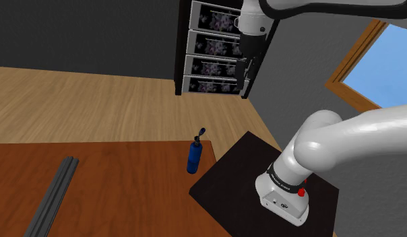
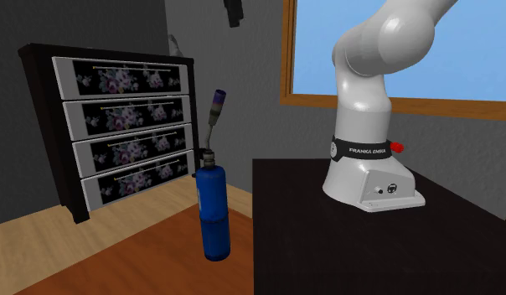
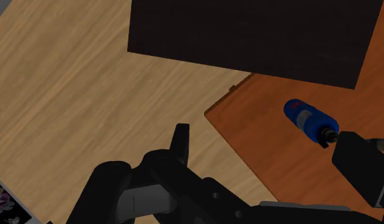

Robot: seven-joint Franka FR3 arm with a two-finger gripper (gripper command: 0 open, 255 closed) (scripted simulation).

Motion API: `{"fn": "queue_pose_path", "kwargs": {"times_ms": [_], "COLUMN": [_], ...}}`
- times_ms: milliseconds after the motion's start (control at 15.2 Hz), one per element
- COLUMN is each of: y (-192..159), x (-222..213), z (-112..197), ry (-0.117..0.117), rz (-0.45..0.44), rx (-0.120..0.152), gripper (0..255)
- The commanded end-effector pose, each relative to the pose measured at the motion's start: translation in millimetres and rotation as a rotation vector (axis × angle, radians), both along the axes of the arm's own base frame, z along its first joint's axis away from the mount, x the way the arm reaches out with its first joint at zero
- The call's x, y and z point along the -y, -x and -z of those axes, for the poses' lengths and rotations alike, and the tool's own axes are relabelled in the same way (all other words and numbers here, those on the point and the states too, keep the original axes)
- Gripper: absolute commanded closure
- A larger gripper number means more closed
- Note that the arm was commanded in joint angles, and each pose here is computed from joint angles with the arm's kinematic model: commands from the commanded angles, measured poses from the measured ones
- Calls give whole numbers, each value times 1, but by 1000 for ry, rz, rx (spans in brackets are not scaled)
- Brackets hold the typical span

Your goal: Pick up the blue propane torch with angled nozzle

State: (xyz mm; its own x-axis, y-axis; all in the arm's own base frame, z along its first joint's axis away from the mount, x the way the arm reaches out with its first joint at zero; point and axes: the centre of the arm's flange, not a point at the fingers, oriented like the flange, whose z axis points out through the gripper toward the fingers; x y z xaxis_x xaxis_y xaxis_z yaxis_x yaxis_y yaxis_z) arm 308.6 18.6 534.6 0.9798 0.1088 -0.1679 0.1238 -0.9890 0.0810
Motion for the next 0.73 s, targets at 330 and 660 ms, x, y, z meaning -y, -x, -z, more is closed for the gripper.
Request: {"fn": "queue_pose_path", "kwargs": {"times_ms": [330, 660], "y": [-18, -36], "x": [-36, -71], "z": [52, 104], "ry": [-15, -29], "rz": [70, 140], "rx": [-37, -74], "gripper": [0, 0]}}
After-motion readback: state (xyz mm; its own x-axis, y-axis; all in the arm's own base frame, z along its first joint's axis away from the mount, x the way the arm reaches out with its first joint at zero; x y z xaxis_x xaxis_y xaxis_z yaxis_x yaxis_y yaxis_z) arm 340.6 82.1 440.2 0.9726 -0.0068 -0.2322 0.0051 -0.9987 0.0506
